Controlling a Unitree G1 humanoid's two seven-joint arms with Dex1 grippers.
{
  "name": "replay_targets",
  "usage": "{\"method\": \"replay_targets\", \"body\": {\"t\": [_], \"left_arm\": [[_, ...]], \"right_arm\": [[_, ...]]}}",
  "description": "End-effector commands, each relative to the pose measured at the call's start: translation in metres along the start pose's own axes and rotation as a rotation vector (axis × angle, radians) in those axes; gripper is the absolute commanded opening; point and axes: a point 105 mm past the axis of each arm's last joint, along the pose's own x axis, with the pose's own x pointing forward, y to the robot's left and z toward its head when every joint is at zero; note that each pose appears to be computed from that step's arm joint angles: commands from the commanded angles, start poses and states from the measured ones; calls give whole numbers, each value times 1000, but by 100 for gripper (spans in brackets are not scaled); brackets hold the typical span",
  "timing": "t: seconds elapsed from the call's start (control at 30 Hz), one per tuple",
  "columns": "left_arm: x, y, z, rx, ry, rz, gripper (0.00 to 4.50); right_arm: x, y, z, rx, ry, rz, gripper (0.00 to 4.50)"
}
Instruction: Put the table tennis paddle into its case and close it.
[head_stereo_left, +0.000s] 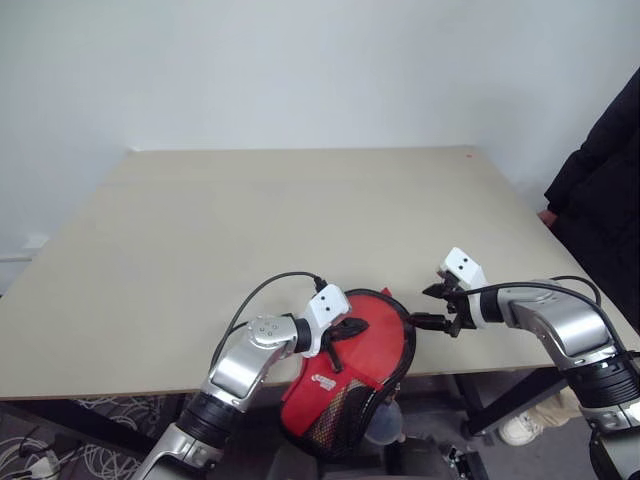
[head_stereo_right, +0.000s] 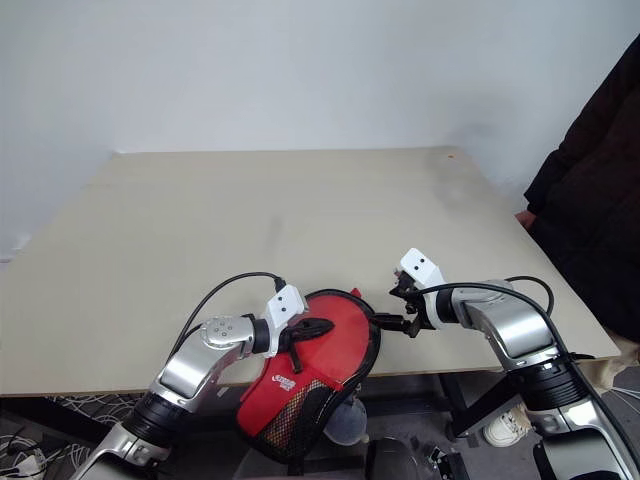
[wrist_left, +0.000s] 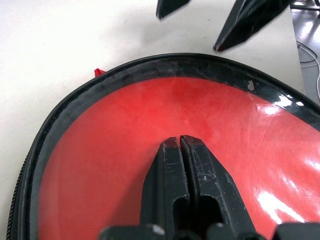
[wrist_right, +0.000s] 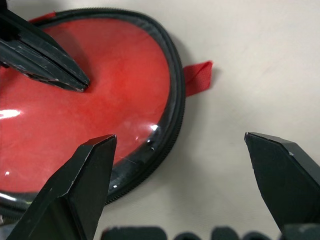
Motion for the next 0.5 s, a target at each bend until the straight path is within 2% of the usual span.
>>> {"method": "replay_targets", "body": {"t": [0.03, 0.2, 0.3, 0.5], "left_arm": [[-3, 2, -10, -19, 24, 14, 0], [-6, 6, -2, -25, -17, 27, 0], [-7, 10, 3, -30, -40, 39, 0], [-14, 22, 24, -40, -133, 82, 0]], "right_arm": [[3, 7, 7, -30, -16, 8, 445], [10, 16, 2, -28, -1, 32, 445], [13, 19, -1, -26, 8, 34, 401], [14, 23, -1, -22, 0, 56, 246]]}}
